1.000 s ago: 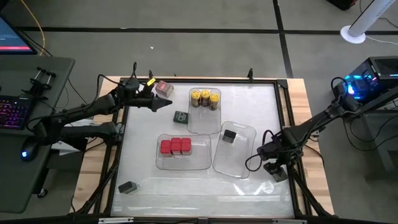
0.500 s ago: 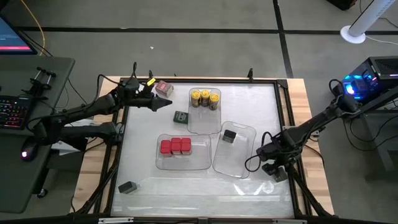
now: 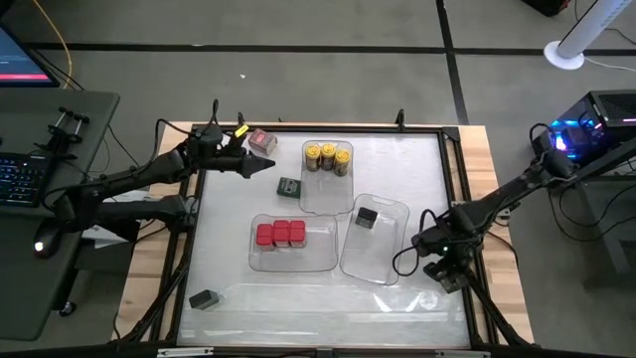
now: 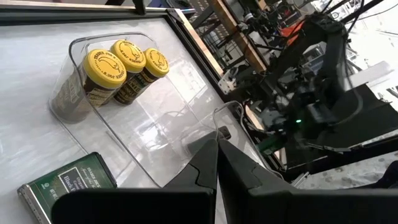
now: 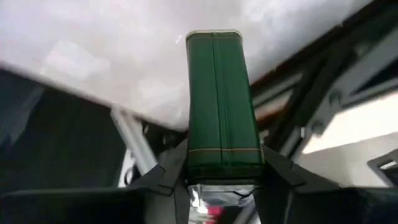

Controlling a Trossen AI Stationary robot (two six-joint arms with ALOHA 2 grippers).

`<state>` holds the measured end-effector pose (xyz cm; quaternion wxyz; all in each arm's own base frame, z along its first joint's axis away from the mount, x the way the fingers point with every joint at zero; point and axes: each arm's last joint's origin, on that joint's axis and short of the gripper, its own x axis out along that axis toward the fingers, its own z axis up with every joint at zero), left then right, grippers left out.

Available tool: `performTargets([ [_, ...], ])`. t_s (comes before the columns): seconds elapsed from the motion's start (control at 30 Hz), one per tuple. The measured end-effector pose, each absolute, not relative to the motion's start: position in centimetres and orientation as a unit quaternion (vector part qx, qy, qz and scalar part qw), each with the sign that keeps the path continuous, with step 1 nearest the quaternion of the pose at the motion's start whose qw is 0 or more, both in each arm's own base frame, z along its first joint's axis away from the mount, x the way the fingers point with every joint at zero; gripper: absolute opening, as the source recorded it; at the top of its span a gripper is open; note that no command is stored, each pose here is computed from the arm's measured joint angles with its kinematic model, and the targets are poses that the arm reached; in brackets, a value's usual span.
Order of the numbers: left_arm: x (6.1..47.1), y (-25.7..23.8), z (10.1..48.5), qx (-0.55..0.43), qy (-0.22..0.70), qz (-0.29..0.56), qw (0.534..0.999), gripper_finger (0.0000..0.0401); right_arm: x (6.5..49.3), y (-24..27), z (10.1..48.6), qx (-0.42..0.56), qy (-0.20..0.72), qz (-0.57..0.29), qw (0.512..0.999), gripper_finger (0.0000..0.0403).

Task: Sort spices by type
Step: Put the bottom right green seasoning can into the right transparent bin

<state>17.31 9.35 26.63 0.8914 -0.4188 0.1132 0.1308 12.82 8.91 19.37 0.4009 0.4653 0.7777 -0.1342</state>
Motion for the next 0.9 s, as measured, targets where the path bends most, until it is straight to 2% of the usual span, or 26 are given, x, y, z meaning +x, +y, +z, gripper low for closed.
performTargets([
  [0.13, 17.3, 9.4, 26.6, -0.418, 0.113, 0.131, 0.892, 0.0, 13.1, 8.6, 23.7, 0.479, 0.766, -0.11, 0.415, 0.012],
  [0.27, 17.3, 9.4, 26.6, -0.418, 0.112, 0.132, 0.892, 0.0, 13.6, 7.4, 29.4, 0.507, 0.721, -0.118, 0.459, 0.012],
  [0.4, 17.3, 9.4, 26.6, -0.412, 0.113, 0.134, 0.894, 0.0, 14.7, 5.6, 34.8, 0.542, 0.605, -0.13, 0.569, 0.0119],
  [0.5, 17.3, 9.4, 26.6, -0.409, 0.113, 0.135, 0.896, 0.0, 16.5, 4.2, 36.9, 0.553, 0.512, -0.152, 0.64, 0.0119],
  [0.57, 17.3, 9.4, 26.6, -0.409, 0.113, 0.135, 0.896, 0.0, 18.5, 3.3, 37.2, 0.54, 0.491, -0.143, 0.668, 0.0119],
  [0.63, 17.3, 9.4, 26.6, -0.409, 0.113, 0.135, 0.895, 0.0, 20.9, 2.8, 36.6, 0.516, 0.516, -0.117, 0.674, 0.0119],
  [0.8, 17.3, 9.4, 26.6, -0.41, 0.113, 0.134, 0.895, 0.0, 27.3, 2.1, 33.0, 0.424, 0.632, -0.033, 0.648, 0.0119],
  [0.9, 17.3, 9.4, 26.6, -0.41, 0.113, 0.135, 0.895, 0.0, 30.2, 1.4, 30.7, 0.349, 0.7, -0.011, 0.623, 0.0119],
])
